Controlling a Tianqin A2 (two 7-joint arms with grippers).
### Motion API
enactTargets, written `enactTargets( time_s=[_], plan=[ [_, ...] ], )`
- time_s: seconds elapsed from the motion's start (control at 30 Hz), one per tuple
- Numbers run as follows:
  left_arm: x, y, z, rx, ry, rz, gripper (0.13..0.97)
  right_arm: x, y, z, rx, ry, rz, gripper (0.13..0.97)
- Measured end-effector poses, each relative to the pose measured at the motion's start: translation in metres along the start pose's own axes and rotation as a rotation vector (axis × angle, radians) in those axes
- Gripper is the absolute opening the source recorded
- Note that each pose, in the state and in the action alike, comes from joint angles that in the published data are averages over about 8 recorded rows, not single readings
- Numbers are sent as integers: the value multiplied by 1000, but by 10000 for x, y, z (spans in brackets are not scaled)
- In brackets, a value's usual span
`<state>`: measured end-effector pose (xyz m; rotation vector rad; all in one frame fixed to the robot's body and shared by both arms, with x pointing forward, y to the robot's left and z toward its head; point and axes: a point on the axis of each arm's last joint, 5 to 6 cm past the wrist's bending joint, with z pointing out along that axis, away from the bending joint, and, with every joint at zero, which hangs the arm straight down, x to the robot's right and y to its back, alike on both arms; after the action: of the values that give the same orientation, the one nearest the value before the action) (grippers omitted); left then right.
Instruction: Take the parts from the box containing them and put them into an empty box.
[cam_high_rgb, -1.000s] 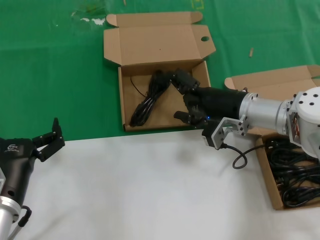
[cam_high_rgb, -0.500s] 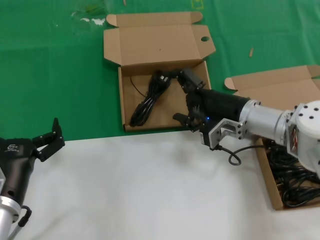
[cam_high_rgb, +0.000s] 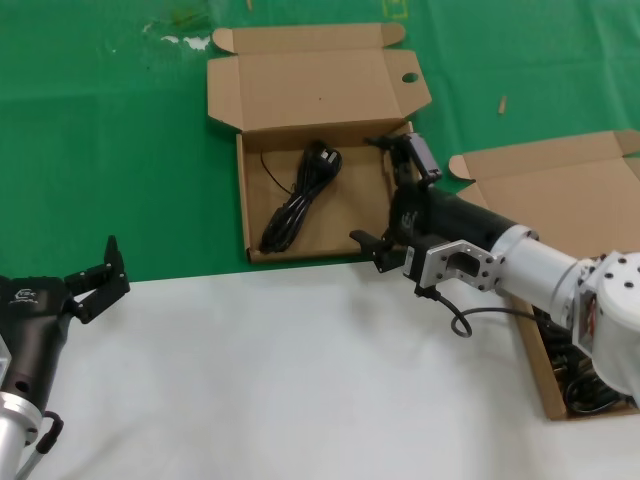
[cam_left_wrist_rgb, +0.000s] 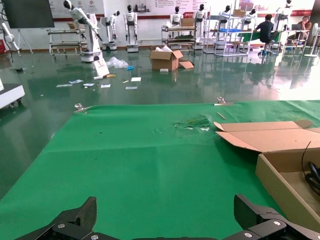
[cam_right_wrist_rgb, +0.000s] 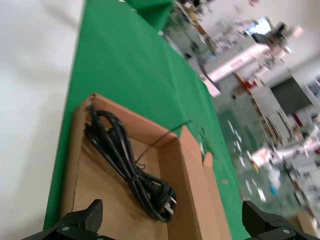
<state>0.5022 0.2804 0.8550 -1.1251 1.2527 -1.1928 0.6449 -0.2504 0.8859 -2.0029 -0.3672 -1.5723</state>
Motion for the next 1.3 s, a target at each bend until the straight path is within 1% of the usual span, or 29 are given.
enactTargets(
  time_s=[0.7,1.3],
  plan=[
    [0,0,0,0,0,0,966,-329,-158,-399,-142,193,511,966],
    [0,0,0,0,0,0,966,-530,-296,-840,-228,407,933,966]
  ],
)
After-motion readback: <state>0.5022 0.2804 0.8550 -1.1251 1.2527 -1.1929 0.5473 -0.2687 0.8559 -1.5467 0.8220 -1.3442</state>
